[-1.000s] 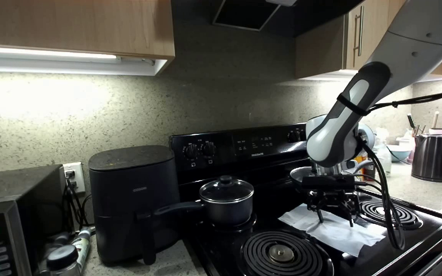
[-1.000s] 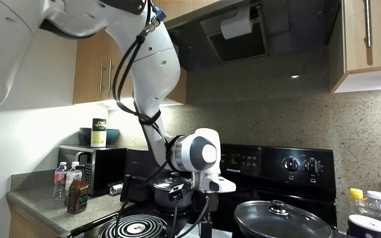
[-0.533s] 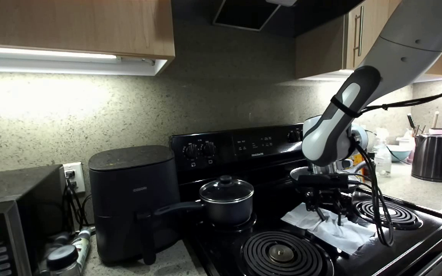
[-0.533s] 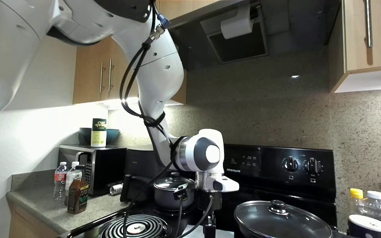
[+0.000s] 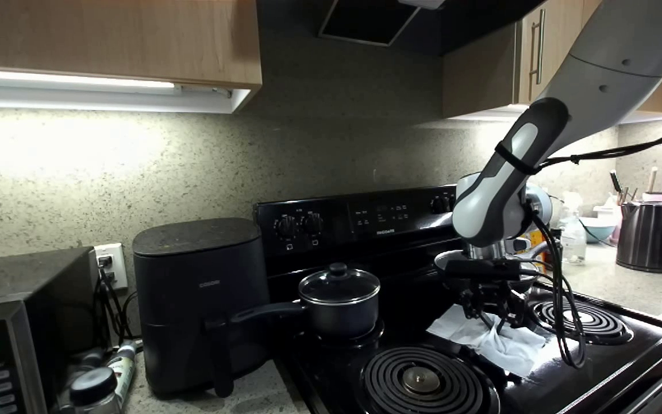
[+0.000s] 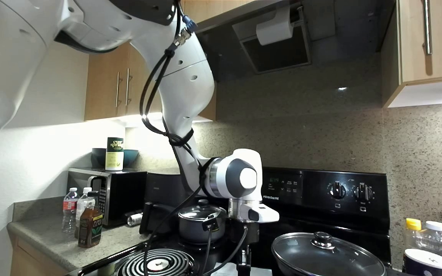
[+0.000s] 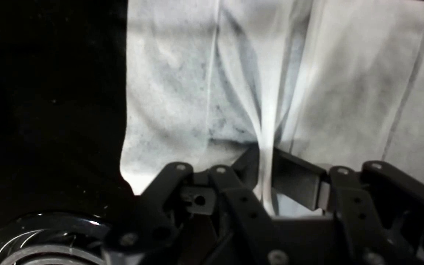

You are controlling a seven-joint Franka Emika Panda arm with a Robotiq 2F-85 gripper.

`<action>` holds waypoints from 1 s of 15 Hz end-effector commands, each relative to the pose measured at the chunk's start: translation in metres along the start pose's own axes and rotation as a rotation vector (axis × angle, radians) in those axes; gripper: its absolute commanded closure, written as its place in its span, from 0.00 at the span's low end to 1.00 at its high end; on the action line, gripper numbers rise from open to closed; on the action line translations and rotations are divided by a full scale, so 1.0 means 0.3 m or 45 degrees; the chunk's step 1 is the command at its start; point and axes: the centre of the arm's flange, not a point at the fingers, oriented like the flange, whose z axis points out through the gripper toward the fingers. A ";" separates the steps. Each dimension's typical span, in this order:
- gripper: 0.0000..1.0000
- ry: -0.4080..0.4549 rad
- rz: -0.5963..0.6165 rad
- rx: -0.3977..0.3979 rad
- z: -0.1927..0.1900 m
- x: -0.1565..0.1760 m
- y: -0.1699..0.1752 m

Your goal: Wipe the pot with the paper towel

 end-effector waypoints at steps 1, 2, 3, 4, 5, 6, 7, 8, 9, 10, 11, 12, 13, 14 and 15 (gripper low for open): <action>0.98 0.000 0.053 0.008 -0.087 -0.071 0.057; 0.99 0.017 0.053 0.014 -0.124 -0.095 0.077; 0.98 0.036 0.050 0.025 -0.173 -0.120 0.101; 0.98 0.053 0.051 0.032 -0.209 -0.137 0.115; 0.98 0.072 0.047 0.050 -0.260 -0.159 0.137; 0.98 0.095 0.056 0.063 -0.304 -0.175 0.155; 0.98 0.113 0.072 0.089 -0.350 -0.189 0.177; 0.98 0.121 0.084 0.109 -0.393 -0.200 0.198; 0.98 0.128 0.111 0.130 -0.437 -0.207 0.221; 0.93 0.104 0.067 0.101 -0.349 -0.149 0.125; 0.93 0.110 0.077 0.121 -0.393 -0.162 0.148; 0.93 0.112 0.084 0.136 -0.422 -0.173 0.167; 0.93 0.113 0.086 0.146 -0.435 -0.180 0.180; 0.93 0.112 0.086 0.147 -0.436 -0.183 0.187; 0.98 0.111 0.086 0.144 -0.432 -0.184 0.189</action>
